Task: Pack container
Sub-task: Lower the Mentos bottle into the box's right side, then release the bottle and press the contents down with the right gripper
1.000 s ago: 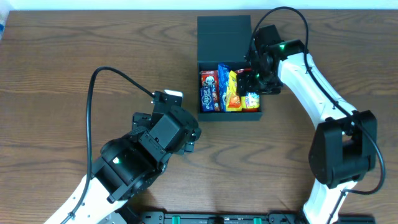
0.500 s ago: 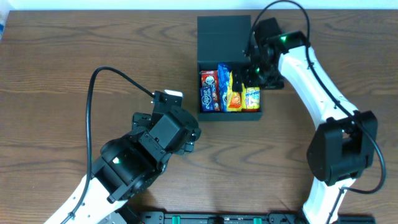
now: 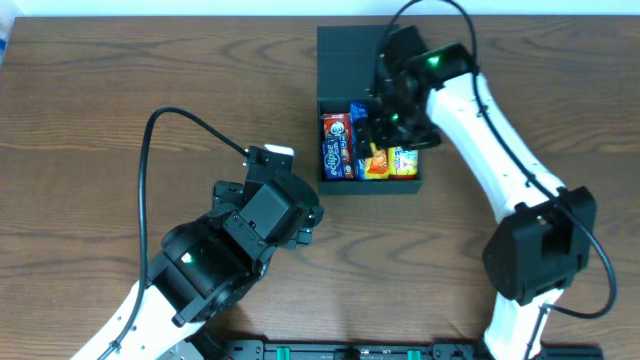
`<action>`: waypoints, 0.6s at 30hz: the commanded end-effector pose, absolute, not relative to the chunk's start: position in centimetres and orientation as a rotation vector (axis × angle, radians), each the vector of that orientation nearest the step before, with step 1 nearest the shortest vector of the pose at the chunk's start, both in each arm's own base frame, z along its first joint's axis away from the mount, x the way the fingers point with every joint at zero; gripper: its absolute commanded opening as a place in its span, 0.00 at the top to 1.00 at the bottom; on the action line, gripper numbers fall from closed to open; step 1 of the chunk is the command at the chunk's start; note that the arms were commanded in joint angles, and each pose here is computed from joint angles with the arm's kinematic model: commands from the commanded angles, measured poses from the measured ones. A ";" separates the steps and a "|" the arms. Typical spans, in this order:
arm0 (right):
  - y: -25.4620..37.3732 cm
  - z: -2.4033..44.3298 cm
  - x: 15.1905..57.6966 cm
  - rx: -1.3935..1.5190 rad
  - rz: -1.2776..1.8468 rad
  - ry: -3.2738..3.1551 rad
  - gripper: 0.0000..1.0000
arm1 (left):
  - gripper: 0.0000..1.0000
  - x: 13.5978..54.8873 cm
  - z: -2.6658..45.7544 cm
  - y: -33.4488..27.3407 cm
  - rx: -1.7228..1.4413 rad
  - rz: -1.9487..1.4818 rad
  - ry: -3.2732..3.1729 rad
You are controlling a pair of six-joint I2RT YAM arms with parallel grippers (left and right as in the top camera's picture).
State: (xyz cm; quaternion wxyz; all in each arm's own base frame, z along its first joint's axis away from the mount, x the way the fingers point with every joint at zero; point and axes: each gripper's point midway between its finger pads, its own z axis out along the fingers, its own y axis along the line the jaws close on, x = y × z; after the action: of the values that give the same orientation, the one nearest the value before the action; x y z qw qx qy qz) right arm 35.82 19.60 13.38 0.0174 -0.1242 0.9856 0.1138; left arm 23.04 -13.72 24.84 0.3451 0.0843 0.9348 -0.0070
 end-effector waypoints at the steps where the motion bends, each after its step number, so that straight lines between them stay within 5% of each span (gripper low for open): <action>1: 20.2 14.8 36.1 -0.425 0.368 3.001 0.01 | 0.05 23.2 24.9 -13.4 0.195 -0.001 2.421; 18: 18.4 12.2 36.8 -0.433 0.324 3.001 0.01 | 0.05 23.2 24.9 -13.4 0.195 -0.001 2.421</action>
State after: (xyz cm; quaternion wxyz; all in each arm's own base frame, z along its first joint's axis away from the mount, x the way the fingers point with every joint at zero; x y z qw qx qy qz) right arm 36.90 19.16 11.82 0.0375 -0.1378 0.9832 0.1136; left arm 23.05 -13.72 24.85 0.3452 0.0842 0.9347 -0.0071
